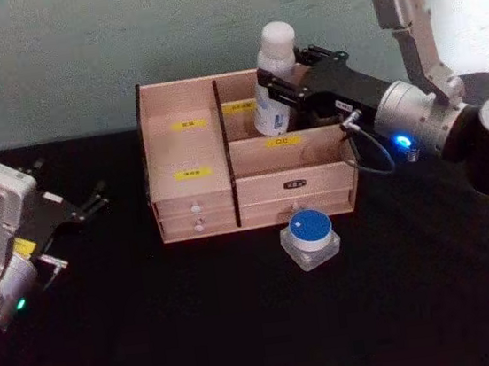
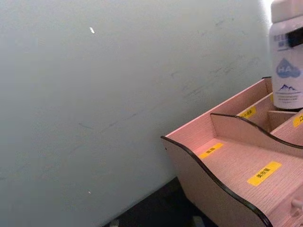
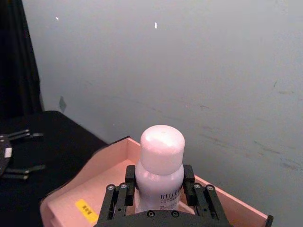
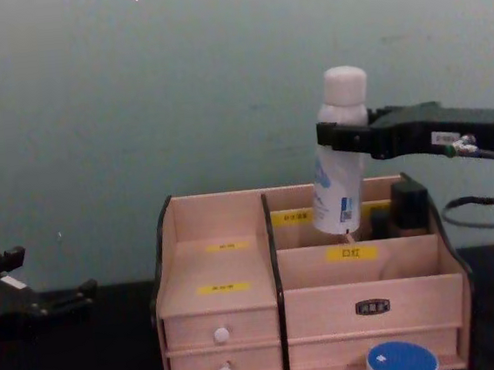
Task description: Pick up the facial cleanser and watermelon frost from the table and place them into the tiered storage box.
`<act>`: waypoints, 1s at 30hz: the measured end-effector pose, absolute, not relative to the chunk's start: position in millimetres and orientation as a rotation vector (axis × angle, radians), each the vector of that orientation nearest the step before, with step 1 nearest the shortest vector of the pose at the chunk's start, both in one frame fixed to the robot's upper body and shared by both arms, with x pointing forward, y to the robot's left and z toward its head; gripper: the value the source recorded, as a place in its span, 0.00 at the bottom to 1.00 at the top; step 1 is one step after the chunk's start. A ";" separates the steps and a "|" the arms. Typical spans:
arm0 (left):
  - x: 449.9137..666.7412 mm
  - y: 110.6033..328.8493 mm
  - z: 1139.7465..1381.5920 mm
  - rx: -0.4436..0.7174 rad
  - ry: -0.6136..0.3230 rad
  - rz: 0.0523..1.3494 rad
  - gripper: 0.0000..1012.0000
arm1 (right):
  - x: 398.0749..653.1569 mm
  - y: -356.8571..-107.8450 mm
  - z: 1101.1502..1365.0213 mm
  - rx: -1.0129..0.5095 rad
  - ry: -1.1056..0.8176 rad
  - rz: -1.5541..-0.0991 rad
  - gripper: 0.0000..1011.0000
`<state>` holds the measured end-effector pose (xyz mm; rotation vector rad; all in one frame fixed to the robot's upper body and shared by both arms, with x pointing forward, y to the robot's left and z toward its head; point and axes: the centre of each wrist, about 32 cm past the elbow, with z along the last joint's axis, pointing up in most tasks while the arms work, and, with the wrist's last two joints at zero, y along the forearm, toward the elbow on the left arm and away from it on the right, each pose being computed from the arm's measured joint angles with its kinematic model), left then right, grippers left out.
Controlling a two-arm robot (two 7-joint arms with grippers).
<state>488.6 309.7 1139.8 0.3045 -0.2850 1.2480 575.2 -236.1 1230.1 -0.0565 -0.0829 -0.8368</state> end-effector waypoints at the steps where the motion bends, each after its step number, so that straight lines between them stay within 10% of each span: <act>1: 488.6 309.7 1139.7 0.305 -0.285 1.248 0.99 | 578.3 -234.8 1229.8 -0.060 -0.081 -0.839 0.59; 30: 488.6 309.7 1139.8 0.304 -0.285 1.248 0.99 | 604.1 -221.8 1219.5 -0.087 -0.066 -0.856 0.59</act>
